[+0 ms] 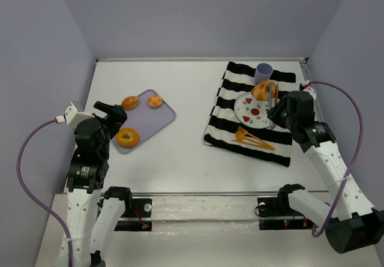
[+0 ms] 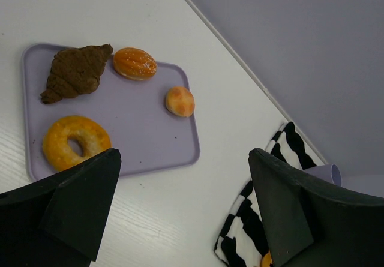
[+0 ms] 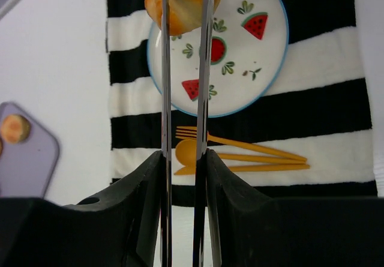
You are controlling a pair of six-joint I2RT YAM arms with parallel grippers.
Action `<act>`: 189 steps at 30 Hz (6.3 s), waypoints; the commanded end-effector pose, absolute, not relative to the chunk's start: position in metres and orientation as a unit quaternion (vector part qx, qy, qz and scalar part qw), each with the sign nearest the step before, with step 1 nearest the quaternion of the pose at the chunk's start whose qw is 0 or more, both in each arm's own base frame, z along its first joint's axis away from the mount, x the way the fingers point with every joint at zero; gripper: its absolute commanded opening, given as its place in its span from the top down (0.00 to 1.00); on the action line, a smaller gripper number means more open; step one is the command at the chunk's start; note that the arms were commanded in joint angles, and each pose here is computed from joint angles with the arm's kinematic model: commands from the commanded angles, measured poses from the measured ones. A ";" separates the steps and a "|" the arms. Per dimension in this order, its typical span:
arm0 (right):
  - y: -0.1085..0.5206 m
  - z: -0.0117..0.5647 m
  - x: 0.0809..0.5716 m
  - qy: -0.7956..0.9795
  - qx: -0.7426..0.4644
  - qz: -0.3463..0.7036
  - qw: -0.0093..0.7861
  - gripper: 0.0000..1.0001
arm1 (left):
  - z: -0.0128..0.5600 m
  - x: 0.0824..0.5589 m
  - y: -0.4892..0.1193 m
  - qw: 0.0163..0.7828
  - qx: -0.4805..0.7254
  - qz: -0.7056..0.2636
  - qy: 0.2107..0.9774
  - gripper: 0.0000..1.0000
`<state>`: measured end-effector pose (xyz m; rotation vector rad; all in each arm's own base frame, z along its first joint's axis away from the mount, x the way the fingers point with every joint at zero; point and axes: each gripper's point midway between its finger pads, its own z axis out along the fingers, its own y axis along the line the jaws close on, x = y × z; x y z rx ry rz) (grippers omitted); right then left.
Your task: Place the bread
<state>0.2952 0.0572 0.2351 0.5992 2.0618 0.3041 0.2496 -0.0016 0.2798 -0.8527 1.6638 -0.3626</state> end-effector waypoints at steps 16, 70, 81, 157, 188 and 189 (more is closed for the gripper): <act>0.041 0.196 0.287 0.861 0.278 0.076 0.419 0.37 | 0.289 0.254 -0.003 0.593 -0.360 -0.164 0.702 0.01; 0.437 0.162 0.388 0.873 -0.286 0.209 0.335 0.46 | 0.290 0.245 0.005 0.592 -0.373 -0.145 0.700 0.01; 0.436 0.151 0.384 0.879 -0.290 0.195 0.325 0.47 | 0.287 0.246 0.005 0.591 -0.374 -0.144 0.701 0.01; 0.118 0.221 0.310 0.871 0.102 0.080 0.473 0.44 | 0.282 0.253 -0.007 0.587 -0.348 -0.167 0.712 0.01; 0.339 0.147 0.288 0.887 -0.091 0.223 0.394 0.59 | 0.271 0.259 -0.002 0.574 -0.364 -0.148 0.719 0.01; 0.345 0.143 0.274 0.889 -0.092 0.230 0.385 0.59 | 0.271 0.260 -0.003 0.573 -0.363 -0.148 0.720 0.01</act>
